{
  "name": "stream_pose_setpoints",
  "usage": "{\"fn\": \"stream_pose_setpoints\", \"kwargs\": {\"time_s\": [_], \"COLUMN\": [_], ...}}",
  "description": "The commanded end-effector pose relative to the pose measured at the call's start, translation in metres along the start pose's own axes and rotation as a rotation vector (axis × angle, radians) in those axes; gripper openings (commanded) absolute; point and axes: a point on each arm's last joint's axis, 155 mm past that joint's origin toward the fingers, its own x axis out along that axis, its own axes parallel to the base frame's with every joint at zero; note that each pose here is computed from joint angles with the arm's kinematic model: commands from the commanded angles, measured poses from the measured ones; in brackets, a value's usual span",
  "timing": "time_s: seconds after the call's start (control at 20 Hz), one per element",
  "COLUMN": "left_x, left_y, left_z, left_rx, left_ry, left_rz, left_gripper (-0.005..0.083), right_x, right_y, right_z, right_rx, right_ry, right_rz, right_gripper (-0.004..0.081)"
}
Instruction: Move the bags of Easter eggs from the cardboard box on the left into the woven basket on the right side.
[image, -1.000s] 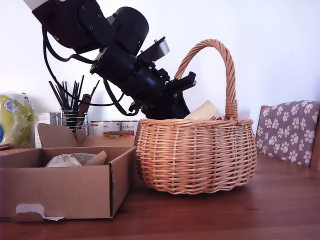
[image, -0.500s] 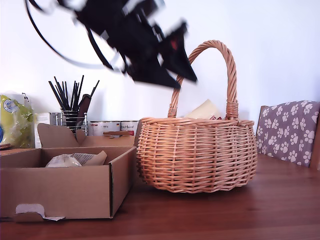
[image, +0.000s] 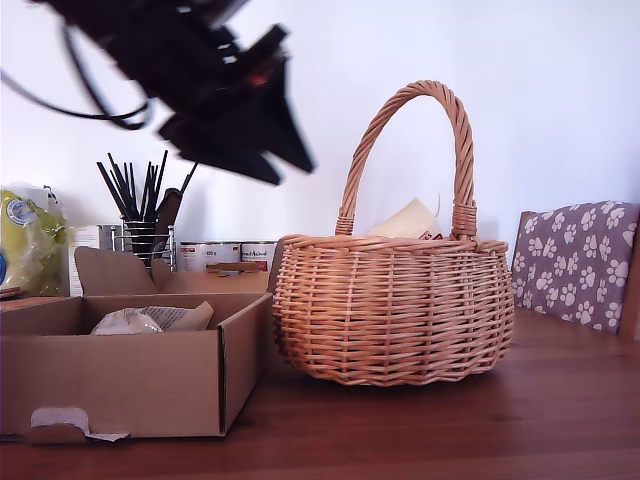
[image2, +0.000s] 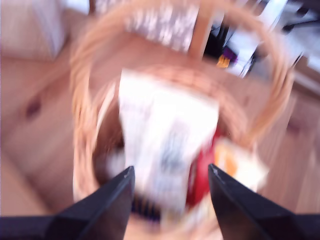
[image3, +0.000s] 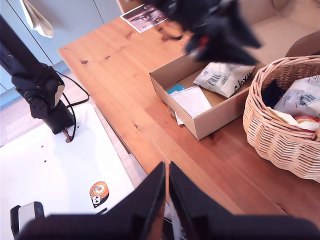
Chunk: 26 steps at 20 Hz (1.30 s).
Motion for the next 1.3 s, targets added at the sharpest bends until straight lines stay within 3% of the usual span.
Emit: {"fn": "stream_pose_setpoints", "kwargs": {"time_s": [0.0,0.25,0.45,0.55,0.65,1.25], "left_x": [-0.014,-0.059,-0.077,-0.076,-0.073,-0.012], "left_y": [0.011,0.027,0.04,0.047,0.059,0.089], "left_z": [-0.011,-0.045,-0.065,-0.078,-0.091,-0.115], "left_rx": [-0.006,-0.025,0.083,0.143,0.219,0.419], "left_ry": [-0.022,-0.101,-0.037,0.026,0.096,0.198], "left_rz": [0.032,0.091,0.183,0.217,0.266,0.257], "left_gripper": [0.0406,0.0407,0.0453,0.0629,0.0695,0.0695], "right_x": [-0.001,-0.001,-0.001,-0.001,-0.001,0.0], "right_y": [0.002,0.002,0.002,0.002,0.005,0.009], "right_z": [0.003,0.002,0.002,0.002,0.002,0.003], "right_rx": [-0.011,-0.008,-0.009,-0.009,-0.016,-0.029], "right_ry": [-0.01,-0.007,-0.008,-0.008,-0.009,-0.008], "right_rz": [0.002,0.003,0.004,0.005,0.015,0.032], "right_gripper": [-0.0013,-0.0013,-0.0013,-0.0013,-0.0013,-0.0013]}}
